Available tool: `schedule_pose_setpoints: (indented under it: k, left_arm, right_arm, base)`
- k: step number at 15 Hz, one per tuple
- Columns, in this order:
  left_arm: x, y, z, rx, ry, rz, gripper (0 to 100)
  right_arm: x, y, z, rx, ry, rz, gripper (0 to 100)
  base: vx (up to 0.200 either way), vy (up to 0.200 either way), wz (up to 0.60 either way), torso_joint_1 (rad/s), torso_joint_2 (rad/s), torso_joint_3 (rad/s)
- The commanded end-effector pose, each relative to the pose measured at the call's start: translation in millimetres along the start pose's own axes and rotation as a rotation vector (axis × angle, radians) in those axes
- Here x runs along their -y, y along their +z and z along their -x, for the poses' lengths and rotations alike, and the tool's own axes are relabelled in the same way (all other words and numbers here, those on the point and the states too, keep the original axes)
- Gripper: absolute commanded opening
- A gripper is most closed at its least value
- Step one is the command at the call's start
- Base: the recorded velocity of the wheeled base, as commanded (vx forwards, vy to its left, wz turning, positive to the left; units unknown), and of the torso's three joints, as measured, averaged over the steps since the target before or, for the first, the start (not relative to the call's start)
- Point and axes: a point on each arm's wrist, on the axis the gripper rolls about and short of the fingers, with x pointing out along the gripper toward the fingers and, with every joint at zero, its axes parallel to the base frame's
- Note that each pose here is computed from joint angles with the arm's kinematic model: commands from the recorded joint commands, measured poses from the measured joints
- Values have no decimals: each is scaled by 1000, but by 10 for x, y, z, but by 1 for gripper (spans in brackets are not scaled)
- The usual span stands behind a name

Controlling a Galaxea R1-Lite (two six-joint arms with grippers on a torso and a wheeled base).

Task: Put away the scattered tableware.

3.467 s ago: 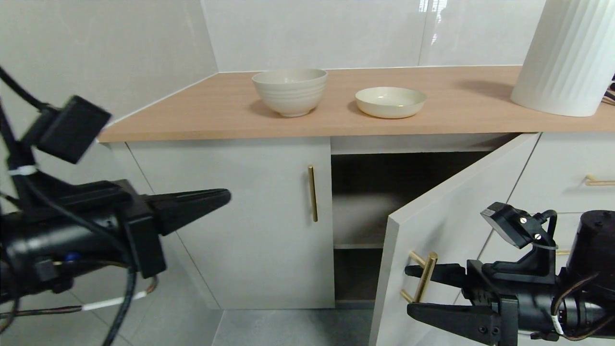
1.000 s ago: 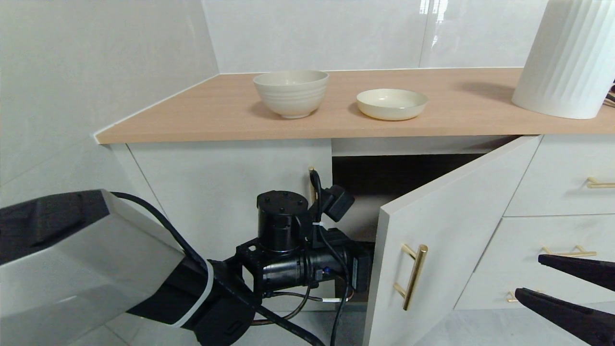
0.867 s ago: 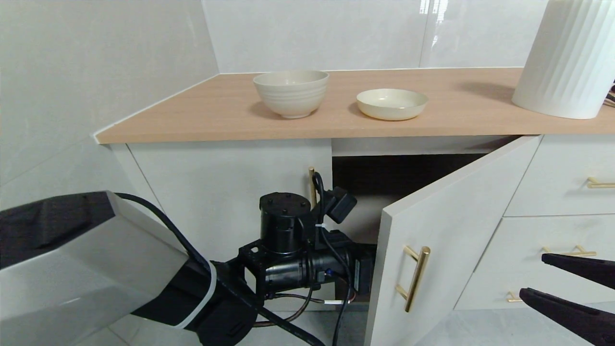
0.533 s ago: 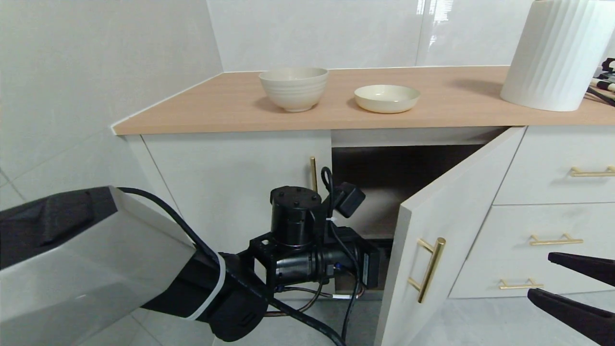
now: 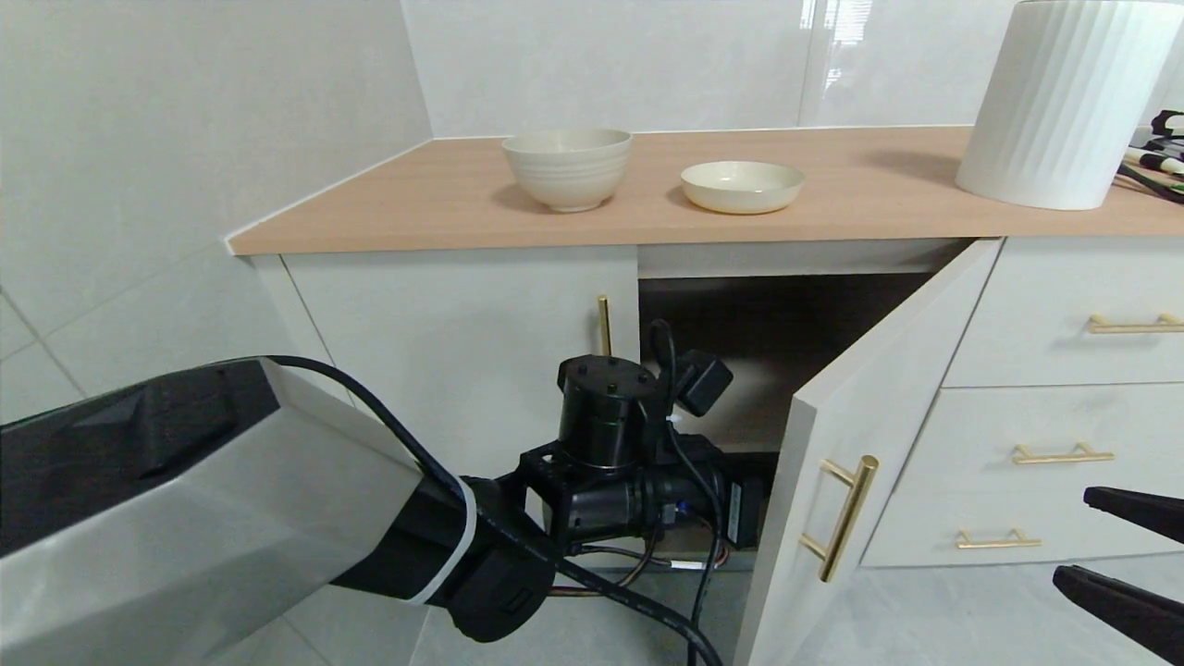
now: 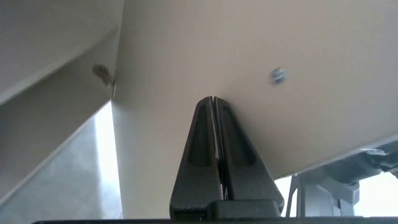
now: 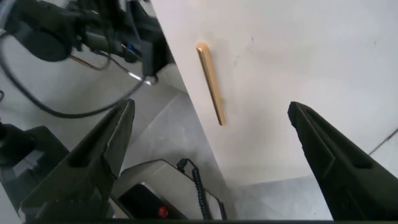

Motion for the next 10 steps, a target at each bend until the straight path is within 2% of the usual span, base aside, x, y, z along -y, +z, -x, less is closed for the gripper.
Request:
schedule_pose_setpoints:
  k: [1, 3, 7, 9, 10]
  left_arm:
    - [10, 32, -33, -1, -3, -1, 0]
    - [8, 71, -91, -20, 0, 7, 0]
    - [-34, 5, -292, -22, 32, 7, 0]
    - [-16, -10, -336, -20, 36, 4, 0]
    - [38, -42, -358, -28, 30, 2, 0]
  right_arm:
    - [-5, 2, 15, 7, 2, 2, 100]
    - [-10, 6, 34, 16, 3, 6, 100]
    - [-52, 18, 125, 47, 92, 17, 100]
    - [-53, 14, 128, 46, 95, 17, 100]
    - [-55, 15, 134, 49, 97, 18, 100]
  base:
    - [-200, 0, 0, 7, 7, -2]
    - [-200, 0, 0, 10, -2, -5]
    - [0, 0, 0, 0, 0, 0]
    - [0, 0, 0, 0, 0, 0]
    - [0, 0, 0, 0, 0, 0]
